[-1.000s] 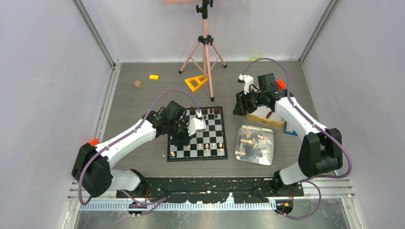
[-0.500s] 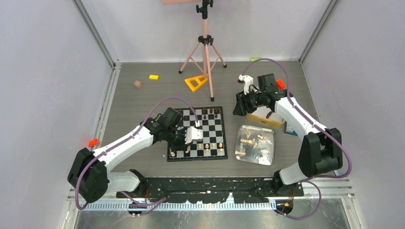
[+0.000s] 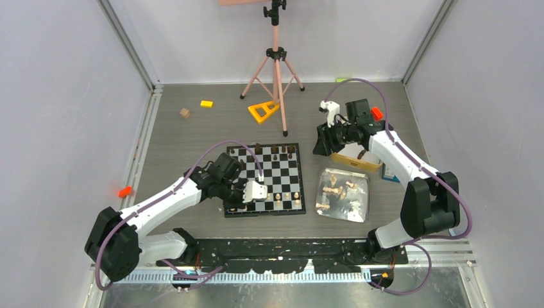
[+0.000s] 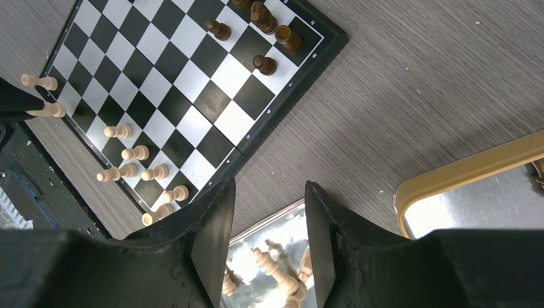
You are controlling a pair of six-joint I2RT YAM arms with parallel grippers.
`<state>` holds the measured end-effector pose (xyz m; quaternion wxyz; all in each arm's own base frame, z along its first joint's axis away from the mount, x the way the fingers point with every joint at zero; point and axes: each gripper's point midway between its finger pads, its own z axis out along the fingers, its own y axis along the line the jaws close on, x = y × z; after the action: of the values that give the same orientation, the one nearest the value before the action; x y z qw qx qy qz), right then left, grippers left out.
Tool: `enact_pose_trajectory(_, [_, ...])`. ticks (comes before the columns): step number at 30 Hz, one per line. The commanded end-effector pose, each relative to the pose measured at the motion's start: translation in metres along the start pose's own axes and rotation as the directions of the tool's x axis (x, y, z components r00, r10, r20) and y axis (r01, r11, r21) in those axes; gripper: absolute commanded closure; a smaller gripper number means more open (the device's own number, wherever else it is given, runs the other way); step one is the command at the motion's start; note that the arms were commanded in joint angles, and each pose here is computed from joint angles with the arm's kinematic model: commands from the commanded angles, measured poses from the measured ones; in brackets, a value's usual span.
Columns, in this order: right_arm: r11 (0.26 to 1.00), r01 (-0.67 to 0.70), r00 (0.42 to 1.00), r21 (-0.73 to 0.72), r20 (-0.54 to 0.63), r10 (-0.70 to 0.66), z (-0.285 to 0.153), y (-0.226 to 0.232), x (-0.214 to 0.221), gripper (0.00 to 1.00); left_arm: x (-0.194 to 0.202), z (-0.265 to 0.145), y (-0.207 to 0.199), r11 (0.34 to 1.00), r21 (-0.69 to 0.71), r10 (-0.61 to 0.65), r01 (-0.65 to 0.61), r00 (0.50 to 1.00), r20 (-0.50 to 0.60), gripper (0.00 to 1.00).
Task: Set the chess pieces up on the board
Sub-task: Place the chess piece on the chessboard.
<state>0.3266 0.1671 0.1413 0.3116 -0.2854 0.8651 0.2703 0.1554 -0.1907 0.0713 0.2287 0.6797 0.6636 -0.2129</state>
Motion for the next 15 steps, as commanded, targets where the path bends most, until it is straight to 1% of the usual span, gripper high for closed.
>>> enact_pose_trajectory(1, [1.0,0.022,1.0,-0.009,0.019,-0.022,0.001,-0.001,-0.004,0.5,0.005,-0.002,0.004,0.999,-0.035,0.03,-0.031,0.999,-0.013,1.0])
enact_pose_trajectory(15, [1.0,0.024,1.0,-0.014,0.014,-0.024,0.001,0.0,-0.003,0.5,0.01,-0.002,0.015,0.999,-0.051,-0.006,0.006,1.0,-0.017,1.0])
